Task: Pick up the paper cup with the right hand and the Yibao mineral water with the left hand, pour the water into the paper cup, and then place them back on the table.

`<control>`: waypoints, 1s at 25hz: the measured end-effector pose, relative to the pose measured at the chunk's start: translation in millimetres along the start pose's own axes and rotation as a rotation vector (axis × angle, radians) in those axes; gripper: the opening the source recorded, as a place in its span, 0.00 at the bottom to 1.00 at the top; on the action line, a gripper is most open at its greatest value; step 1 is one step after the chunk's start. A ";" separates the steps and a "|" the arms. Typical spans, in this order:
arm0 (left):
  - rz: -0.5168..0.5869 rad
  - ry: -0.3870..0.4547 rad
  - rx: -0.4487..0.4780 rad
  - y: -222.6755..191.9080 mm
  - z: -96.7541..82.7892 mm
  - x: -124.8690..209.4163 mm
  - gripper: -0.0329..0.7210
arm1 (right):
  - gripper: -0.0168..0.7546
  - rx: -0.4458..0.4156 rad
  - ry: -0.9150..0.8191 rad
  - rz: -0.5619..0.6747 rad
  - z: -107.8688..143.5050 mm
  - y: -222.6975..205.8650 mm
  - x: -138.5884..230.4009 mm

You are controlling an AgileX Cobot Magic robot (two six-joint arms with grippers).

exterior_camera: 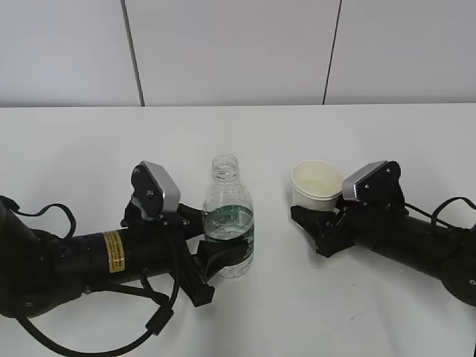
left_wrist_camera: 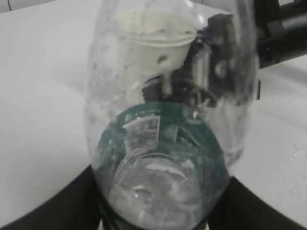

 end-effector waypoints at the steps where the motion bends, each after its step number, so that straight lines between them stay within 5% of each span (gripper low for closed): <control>1: -0.004 0.003 -0.008 0.0 1.2 -0.6 0.55 | 0.74 0.000 0.000 0.000 0.0 0.0 0.0; 25: -0.010 0.005 -0.023 -0.2 3.4 -0.8 0.63 | 0.80 -0.039 0.019 -0.009 5.9 0.2 -1.3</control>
Point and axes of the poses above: a point on each arm's last joint axis where the gripper is mounted, y pointing back along that axis away from the gripper, z along the wrist's bending axis when the last joint is at zero, x = y × z, the point moved 6 cm from there along -y, pointing out along that axis toward the gripper, and after that the axes turned 13 degrees about y, right-handed, at the moved point
